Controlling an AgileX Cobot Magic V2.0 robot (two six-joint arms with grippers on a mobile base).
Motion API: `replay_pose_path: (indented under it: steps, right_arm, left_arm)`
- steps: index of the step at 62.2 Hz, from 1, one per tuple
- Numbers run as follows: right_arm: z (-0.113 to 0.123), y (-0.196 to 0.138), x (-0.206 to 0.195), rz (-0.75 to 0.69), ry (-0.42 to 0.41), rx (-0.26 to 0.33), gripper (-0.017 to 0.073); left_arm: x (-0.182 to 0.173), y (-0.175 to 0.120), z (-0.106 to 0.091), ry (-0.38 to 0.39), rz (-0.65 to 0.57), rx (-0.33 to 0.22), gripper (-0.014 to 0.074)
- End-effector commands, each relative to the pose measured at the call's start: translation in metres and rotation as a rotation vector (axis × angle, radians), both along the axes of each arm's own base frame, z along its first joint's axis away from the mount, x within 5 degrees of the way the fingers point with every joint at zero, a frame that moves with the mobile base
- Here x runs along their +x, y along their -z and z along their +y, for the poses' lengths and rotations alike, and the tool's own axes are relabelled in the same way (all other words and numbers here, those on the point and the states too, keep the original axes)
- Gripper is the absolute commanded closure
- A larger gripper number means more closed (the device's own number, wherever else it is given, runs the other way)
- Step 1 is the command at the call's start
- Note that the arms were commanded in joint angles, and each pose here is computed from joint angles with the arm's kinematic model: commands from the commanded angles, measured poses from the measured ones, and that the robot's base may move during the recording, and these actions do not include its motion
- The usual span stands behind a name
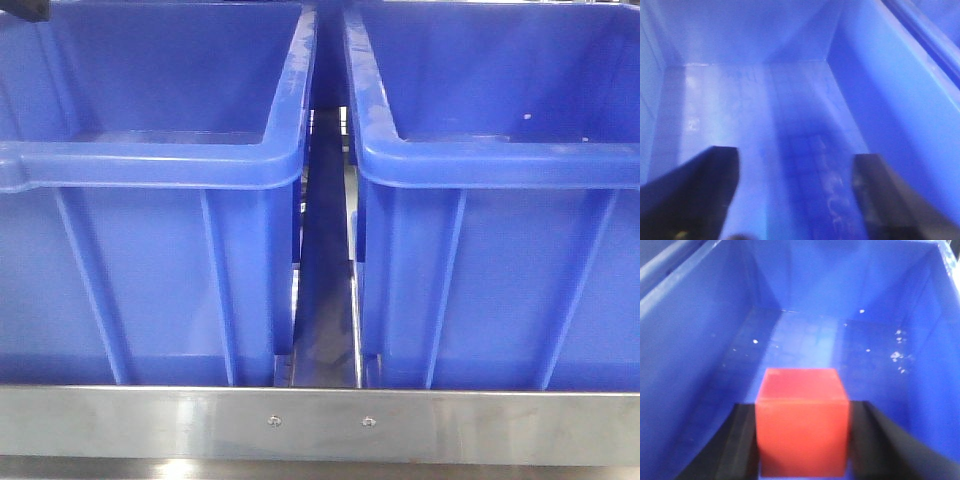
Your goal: Sort and place red and blue blocks on shelf
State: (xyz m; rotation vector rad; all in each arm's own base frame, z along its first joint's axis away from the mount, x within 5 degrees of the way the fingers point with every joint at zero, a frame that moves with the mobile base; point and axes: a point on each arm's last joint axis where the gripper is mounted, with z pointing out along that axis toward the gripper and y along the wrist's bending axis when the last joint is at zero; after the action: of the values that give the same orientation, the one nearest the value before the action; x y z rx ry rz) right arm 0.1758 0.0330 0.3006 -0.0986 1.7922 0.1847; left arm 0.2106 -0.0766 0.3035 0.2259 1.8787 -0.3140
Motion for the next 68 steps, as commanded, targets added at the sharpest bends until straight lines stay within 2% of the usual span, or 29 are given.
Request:
replay_pose_path:
  steps: [1,12,21,29,34,40,47,51,58,68]
  right_arm:
    - [-0.001,-0.022,0.002,-0.130,0.013,0.024,-0.0059]
    - [-0.001,-0.024,0.001,-0.137,0.013,0.026,-0.0011]
    - [-0.002,-0.036,-0.006,-0.170,0.009,0.033,-0.0010]
    - [-0.004,-0.046,-0.016,-0.198,0.005,0.039,0.0000]
    - [-0.005,-0.051,-0.024,-0.233,0.005,0.046,0.0075]
    - [-0.007,-0.058,-0.034,-0.277,0.006,0.056,0.0237]
    - [-0.009,-0.064,-0.045,-0.323,0.005,0.063,0.0518]
    - [-0.010,-0.067,-0.051,-0.345,0.005,0.067,0.0494]
    - [-0.012,-0.070,-0.061,-0.360,0.001,0.070,0.0505]
    - [-0.014,-0.066,-0.075,-0.302,-0.003,0.057,0.0505]
  left_arm:
    - [0.001,-0.024,-0.002,0.004,-0.126,-0.048,0.0064]
    - [0.001,-0.024,-0.002,0.004,-0.128,-0.049,0.0151]
    - [-0.006,-0.032,0.000,0.004,-0.162,-0.062,0.0246]
    - [-0.017,-0.043,0.004,0.004,-0.211,-0.080,0.0378]
    - [-0.024,-0.050,0.007,0.006,-0.245,-0.086,0.0479]
    - [-0.033,-0.057,0.010,0.011,-0.278,-0.068,0.0467]
    - [-0.041,-0.061,0.021,-0.028,-0.283,-0.064,0.0468]
    - [-0.047,-0.063,0.030,-0.066,-0.273,-0.055,0.0468]
    - [-0.062,-0.068,0.048,-0.153,-0.270,-0.042,0.0468]
    - [-0.089,-0.072,0.064,-0.236,-0.265,-0.029,0.0468]
